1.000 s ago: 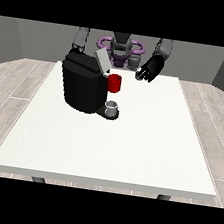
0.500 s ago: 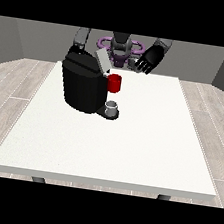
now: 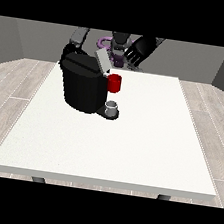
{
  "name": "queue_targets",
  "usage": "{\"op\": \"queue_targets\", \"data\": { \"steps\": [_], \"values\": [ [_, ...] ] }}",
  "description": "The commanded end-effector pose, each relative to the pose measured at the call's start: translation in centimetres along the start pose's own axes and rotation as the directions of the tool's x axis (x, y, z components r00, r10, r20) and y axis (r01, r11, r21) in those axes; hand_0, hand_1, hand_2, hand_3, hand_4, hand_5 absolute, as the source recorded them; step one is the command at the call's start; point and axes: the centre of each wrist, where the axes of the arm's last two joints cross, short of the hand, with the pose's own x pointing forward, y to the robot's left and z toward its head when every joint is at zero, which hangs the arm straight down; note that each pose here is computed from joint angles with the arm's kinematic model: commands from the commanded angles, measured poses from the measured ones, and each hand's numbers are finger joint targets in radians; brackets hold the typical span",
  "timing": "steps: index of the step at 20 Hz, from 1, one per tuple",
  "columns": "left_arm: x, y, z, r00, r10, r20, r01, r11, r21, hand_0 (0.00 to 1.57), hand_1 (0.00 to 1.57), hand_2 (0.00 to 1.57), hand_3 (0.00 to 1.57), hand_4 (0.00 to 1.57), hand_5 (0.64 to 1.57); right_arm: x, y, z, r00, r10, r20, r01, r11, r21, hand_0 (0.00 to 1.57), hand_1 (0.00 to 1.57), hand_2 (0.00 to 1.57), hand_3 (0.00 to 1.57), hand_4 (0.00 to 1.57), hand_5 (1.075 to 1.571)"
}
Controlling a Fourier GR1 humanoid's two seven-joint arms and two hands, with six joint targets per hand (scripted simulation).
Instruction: Insert the coffee pod into the coffee machine and close the lid
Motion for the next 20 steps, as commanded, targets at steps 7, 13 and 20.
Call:
{"op": "queue_targets", "data": {
  "steps": [7,13,20],
  "values": [
    [1.7,7.4,1.5,0.999,-0.037,0.012,0.035,0.989,0.141,1.22,1.22,1.28,1.23,0.48,1.571,4.3,-2.8,-2.9,0.993,0.010,0.115,-0.005,0.999,-0.041,0.00,0.00,0.00,0.00,0.18,1.571],
    [1.3,8.6,1.8,0.999,-0.047,-0.006,0.047,0.988,0.149,1.20,1.20,1.29,1.25,0.49,1.571,4.0,-0.3,-1.7,0.991,-0.002,0.136,0.004,1.000,-0.018,0.00,0.00,0.00,0.00,0.06,1.571],
    [1.9,8.1,1.2,0.999,-0.048,0.000,0.048,0.992,0.119,1.25,1.25,1.29,1.24,0.45,1.571,4.5,-1.2,-2.6,0.992,-0.008,0.127,0.015,0.999,-0.053,0.00,0.00,0.00,0.00,0.00,1.571]
  ]
}}
